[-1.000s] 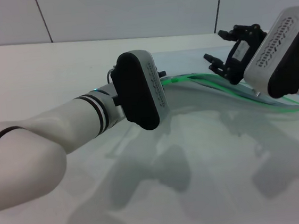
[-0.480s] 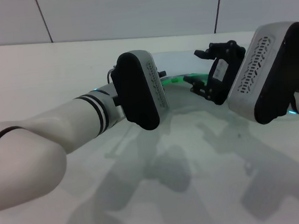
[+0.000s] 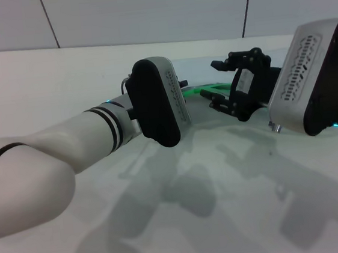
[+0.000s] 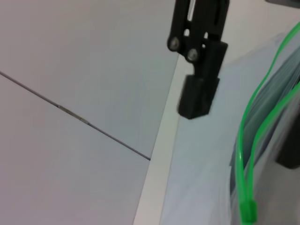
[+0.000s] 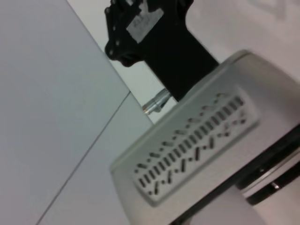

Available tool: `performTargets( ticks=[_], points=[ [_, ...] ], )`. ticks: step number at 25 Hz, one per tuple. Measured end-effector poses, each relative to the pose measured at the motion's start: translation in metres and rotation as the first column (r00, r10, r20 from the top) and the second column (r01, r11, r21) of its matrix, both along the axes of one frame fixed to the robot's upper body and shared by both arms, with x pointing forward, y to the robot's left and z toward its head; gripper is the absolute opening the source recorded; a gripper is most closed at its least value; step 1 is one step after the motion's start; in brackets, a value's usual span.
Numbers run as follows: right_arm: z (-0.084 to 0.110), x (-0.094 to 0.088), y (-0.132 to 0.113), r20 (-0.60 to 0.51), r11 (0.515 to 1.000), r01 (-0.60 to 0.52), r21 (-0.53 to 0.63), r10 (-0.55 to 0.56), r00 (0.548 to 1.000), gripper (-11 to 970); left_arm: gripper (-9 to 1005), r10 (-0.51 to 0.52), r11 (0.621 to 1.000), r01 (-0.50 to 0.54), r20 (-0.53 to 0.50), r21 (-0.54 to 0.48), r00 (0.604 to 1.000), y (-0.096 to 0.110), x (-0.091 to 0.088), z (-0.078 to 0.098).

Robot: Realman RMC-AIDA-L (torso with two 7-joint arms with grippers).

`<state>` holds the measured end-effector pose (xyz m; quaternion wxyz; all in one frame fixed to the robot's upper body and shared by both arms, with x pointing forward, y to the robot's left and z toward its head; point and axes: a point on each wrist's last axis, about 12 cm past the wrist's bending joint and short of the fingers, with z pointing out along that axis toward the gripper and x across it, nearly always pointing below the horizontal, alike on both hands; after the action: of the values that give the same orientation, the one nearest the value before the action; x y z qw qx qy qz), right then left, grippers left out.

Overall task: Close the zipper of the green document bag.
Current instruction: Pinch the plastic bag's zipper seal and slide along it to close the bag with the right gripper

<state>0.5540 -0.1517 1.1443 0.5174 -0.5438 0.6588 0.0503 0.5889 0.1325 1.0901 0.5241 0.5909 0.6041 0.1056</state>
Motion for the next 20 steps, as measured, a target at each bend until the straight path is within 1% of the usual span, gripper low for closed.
performTargets(
  ticks=[5, 8, 12, 17, 20],
  points=[
    [-0.002, 0.001, -0.003, -0.036, 1.000, -0.020, 0.011, 0.020, 0.999, 519, 55, -0.001, 1.000, 0.001, 0.001, 0.000, 1.000, 0.000, 0.000, 0.000],
    [-0.006, 0.002, -0.006, -0.041, 1.000, -0.028, -0.005, 0.028, 0.999, 517, 55, -0.001, 1.000, 0.001, 0.001, 0.000, 1.000, 0.000, 0.000, 0.000],
    [-0.010, 0.005, -0.004, -0.059, 0.998, -0.049, -0.029, 0.047, 0.997, 518, 55, -0.001, 1.000, 0.001, 0.001, 0.000, 1.000, 0.000, 0.000, 0.000],
    [-0.015, 0.006, -0.004, -0.020, 0.994, -0.050, -0.093, 0.048, 0.999, 509, 55, 0.000, 1.000, 0.000, 0.000, 0.000, 1.000, 0.000, 0.000, 0.000],
    [-0.018, 0.007, -0.001, 0.015, 0.993, -0.037, -0.108, 0.039, 0.999, 502, 55, 0.000, 1.000, 0.000, 0.000, -0.001, 1.000, 0.000, 0.000, 0.000]
  ],
)
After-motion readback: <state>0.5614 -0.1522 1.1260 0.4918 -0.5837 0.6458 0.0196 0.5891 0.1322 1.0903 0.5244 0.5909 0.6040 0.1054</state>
